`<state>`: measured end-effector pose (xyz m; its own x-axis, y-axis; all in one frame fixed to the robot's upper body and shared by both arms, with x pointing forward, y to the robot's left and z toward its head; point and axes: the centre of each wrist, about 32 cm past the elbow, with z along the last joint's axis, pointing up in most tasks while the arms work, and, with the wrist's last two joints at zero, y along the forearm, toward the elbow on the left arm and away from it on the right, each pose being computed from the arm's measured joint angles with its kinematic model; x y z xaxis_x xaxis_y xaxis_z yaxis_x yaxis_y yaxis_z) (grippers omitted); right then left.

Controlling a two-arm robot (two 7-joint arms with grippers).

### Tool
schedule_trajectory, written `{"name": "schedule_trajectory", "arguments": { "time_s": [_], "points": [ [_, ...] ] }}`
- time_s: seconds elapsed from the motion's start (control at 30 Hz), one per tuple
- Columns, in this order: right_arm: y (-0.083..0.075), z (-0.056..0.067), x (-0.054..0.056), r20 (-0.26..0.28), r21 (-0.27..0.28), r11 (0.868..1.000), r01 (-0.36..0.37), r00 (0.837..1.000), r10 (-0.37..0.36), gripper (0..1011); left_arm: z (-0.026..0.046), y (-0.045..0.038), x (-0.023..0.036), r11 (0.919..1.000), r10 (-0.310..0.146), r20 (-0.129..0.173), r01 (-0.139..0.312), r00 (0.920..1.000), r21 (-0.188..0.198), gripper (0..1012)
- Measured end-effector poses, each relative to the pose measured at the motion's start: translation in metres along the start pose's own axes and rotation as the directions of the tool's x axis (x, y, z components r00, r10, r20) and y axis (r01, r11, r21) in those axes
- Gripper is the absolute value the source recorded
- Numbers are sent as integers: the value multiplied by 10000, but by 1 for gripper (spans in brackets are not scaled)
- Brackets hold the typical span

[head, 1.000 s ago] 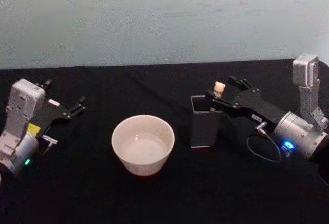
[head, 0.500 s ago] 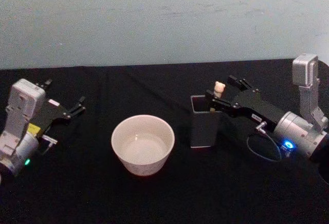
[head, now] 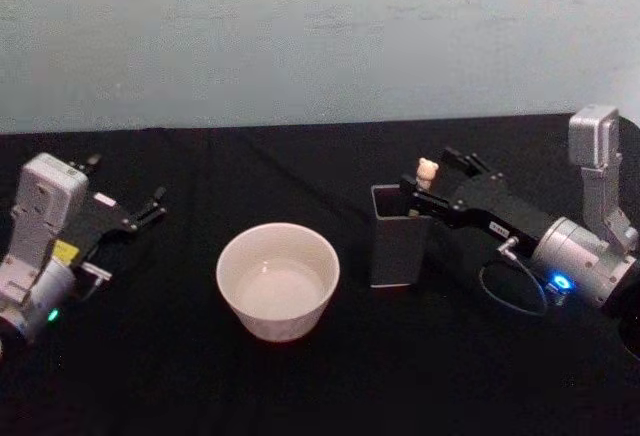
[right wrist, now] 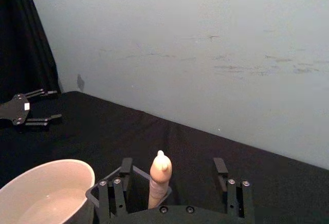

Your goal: Pick up the stirring spoon with one hand, stir inside the cup, then place it back in its original position.

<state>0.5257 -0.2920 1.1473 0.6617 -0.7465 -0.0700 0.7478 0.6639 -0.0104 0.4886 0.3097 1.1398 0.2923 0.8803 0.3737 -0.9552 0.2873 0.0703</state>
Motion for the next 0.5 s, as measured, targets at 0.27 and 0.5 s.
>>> {"name": "schedule_trajectory", "arguments": {
  "time_s": [0.27, 0.5],
  "points": [
    [0, 1, 0, 1, 1, 10000, 7, 10000, -7, 801, 0, 0, 0, 10000, 0, -1, 0, 10000, 0, 1001],
    [0, 0, -1, 0, 1, 10000, 7, 10000, -7, 609, 0, 0, 0, 10000, 0, 0, 0, 10000, 0, 1002]
  ]
}}
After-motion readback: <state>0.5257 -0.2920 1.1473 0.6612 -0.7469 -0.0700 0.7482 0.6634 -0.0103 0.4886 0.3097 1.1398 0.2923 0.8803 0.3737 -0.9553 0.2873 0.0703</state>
